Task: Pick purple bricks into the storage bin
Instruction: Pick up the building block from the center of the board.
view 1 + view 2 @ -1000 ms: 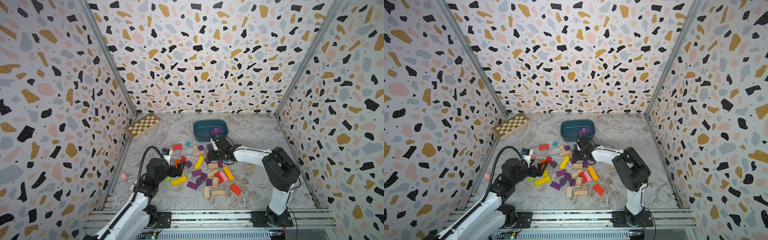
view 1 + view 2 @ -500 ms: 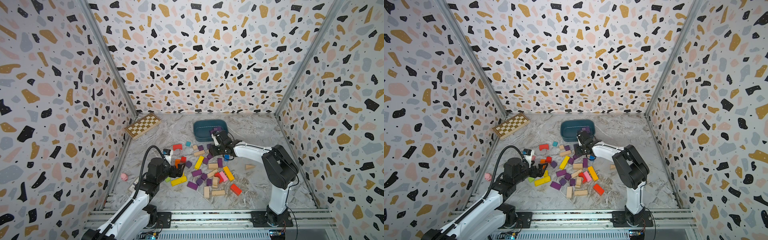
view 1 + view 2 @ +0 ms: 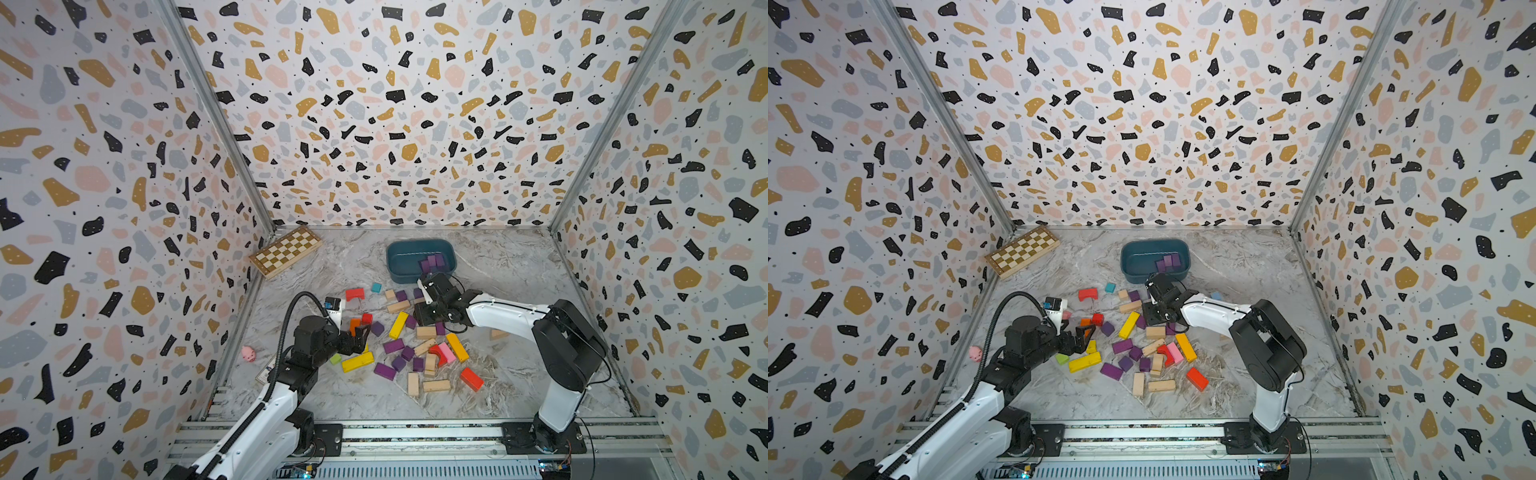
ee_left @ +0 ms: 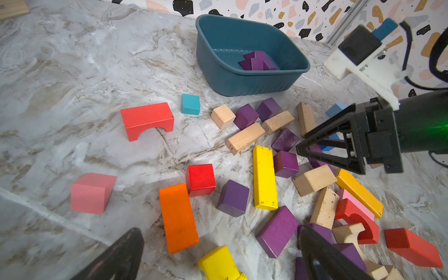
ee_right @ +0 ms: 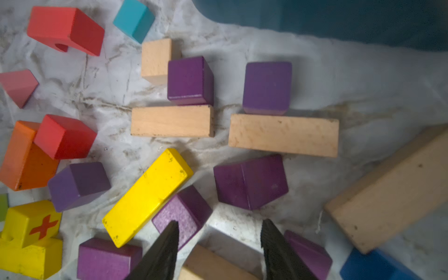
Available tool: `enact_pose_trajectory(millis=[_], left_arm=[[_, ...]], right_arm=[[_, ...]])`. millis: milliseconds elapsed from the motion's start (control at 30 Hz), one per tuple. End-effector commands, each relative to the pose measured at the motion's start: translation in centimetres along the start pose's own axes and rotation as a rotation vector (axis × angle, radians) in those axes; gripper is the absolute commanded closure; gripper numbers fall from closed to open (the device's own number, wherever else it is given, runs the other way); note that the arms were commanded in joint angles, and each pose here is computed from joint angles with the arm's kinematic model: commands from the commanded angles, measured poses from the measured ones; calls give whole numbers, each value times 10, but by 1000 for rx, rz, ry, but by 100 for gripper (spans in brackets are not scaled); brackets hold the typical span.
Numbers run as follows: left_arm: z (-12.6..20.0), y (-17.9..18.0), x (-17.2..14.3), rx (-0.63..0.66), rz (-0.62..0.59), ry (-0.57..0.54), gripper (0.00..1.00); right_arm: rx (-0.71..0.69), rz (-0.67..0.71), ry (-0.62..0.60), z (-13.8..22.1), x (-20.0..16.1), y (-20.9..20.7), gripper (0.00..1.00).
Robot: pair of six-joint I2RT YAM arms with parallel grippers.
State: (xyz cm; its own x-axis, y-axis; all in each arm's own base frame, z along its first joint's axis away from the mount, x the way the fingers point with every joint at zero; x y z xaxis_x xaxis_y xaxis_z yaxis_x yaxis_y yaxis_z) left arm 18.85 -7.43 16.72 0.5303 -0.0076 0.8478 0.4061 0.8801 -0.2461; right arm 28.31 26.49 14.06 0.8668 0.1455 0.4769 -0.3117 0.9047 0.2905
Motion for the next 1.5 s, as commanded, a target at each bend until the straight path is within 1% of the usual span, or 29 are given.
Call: enact_pose_trajectory(millis=[0, 133, 533, 1133, 1467], left_arm=[[3, -3, 9, -7, -6, -47, 1], [3, -3, 9, -6, -4, -48, 1], [3, -2, 9, 1, -5, -45, 1], [0, -1, 10, 7, -4, -36, 1], [-1, -1, 10, 8, -2, -33, 1]], right_arm=[[22, -52, 5, 4, -5, 2, 43], [37, -68, 16, -3, -7, 3, 42], [60, -99, 34, -31, 13, 1, 41], [8, -73, 27, -45, 44, -11, 40], [-21, -85, 6, -49, 56, -25, 39]])
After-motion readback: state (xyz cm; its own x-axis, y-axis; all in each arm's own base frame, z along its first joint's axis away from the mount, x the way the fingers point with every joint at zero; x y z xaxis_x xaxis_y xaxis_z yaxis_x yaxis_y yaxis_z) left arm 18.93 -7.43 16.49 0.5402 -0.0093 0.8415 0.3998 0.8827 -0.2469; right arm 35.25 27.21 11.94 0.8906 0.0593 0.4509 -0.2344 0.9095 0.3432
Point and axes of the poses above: each gripper's point midway between its finger pads, its own z axis back along the fingers, its own y axis along the line the jaws close on, x = y × z, the point moved 10 cm from there along z, back along the fingers, and after that the axes turned 4 degrees about -z, right-handed, at the moved point
